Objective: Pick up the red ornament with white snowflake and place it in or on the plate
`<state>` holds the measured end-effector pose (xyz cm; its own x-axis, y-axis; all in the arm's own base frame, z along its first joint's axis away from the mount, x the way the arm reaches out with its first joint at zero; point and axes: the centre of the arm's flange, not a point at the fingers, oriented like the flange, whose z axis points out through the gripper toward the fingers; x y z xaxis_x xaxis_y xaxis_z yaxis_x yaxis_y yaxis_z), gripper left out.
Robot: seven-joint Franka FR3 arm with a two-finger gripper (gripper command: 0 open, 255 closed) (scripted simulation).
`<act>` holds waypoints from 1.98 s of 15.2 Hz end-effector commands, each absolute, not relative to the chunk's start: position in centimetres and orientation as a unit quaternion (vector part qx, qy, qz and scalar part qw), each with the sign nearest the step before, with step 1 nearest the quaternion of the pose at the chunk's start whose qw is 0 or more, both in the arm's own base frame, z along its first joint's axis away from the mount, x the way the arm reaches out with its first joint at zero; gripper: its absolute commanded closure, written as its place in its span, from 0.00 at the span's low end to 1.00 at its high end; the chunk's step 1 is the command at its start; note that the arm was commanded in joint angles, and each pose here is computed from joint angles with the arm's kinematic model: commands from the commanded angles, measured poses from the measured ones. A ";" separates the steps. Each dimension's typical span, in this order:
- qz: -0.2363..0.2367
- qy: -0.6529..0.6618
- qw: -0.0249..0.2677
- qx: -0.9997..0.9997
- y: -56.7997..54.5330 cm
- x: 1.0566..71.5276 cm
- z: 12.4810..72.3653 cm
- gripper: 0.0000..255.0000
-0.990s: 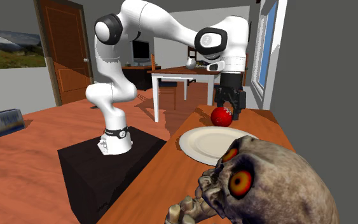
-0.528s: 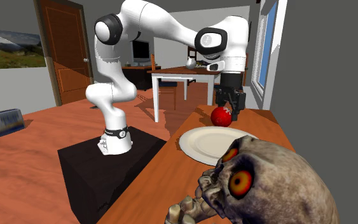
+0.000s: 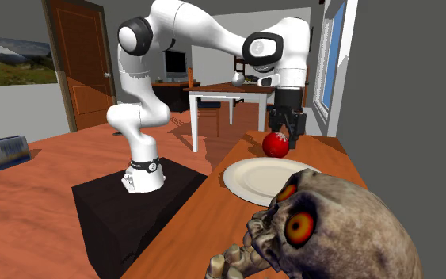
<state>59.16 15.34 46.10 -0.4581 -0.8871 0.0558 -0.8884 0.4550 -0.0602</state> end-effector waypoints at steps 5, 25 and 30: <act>0.040 -0.853 0.008 0.520 15.2 59.2 49.1 1.00; 0.040 -0.853 0.008 0.520 3.7 65.5 54.5 1.00; 0.040 -0.853 0.008 0.520 2.2 66.3 53.0 1.00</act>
<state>66.34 2.37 53.42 -0.4587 -0.8868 0.0564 -0.8882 0.4557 -0.0594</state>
